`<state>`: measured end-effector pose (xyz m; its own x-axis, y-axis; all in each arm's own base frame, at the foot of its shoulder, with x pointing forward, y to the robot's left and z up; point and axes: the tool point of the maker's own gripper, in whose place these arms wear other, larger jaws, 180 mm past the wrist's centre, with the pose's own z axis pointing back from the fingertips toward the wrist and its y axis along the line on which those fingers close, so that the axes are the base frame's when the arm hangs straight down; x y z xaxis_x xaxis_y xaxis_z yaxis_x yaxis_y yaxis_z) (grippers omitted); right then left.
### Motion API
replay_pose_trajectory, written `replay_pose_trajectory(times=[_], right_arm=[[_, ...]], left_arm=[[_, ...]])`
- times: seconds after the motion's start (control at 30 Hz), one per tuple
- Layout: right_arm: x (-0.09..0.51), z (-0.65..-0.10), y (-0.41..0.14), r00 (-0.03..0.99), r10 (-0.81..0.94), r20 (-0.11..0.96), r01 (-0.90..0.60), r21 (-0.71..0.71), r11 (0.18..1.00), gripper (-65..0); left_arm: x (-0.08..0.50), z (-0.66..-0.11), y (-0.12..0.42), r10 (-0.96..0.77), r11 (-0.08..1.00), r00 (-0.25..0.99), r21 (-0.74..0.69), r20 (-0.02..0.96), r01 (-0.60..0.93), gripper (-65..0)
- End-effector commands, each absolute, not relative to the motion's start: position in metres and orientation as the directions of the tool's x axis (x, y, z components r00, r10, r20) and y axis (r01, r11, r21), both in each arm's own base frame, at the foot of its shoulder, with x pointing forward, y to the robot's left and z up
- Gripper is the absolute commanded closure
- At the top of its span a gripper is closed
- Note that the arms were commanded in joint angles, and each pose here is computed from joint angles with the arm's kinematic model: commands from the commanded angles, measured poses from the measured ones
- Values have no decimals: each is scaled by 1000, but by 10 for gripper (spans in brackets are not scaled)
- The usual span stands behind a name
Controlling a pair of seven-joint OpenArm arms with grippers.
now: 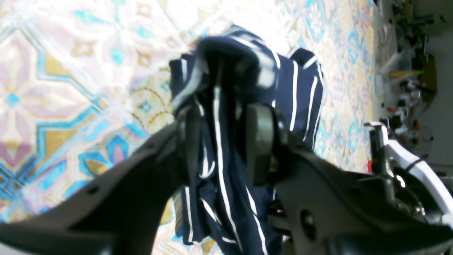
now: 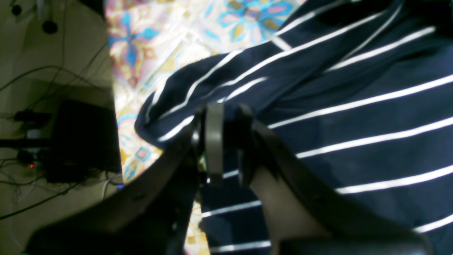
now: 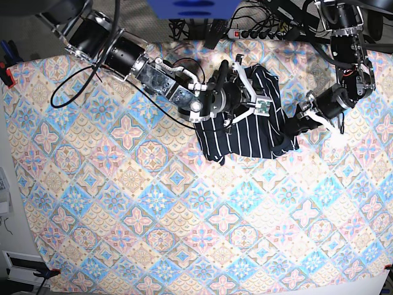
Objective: Fold the T-shirt properly
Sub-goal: 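Press and tuck the folded bundle with both grippers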
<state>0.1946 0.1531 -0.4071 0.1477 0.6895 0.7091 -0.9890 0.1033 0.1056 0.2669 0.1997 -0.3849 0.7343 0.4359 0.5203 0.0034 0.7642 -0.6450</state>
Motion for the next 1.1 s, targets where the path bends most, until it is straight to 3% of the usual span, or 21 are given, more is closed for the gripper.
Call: replay_pose_trajectory(times=[0.0, 0.1, 0.23, 0.5, 0.8, 1.07], right_arm=[[220, -387, 157, 155, 638, 754, -986, 77, 147, -64], [259, -374, 139, 228, 584, 779, -959, 76, 273, -64], [289, -359, 129, 269, 524, 808, -930, 76, 360, -64], [307, -352, 141, 288, 503, 815, -920, 90, 381, -66], [338, -359, 133, 301, 501, 811, -906, 79, 416, -64], [361, -390, 114, 380, 492, 783, -869, 120, 480, -64]], left_arm=[[271, -375, 195, 417, 759, 732, -649, 538, 45, -214], [262, -375, 182, 353, 766, 776, -638, 522, 81, -214], [252, -366, 165, 265, 784, 791, -601, 552, 156, -214], [227, -360, 127, 11, 824, 798, -458, 603, 334, -214], [196, -384, 87, -204, 775, 815, -419, 542, 473, -214], [177, -413, 94, -418, 780, 781, -257, 465, 570, -214]])
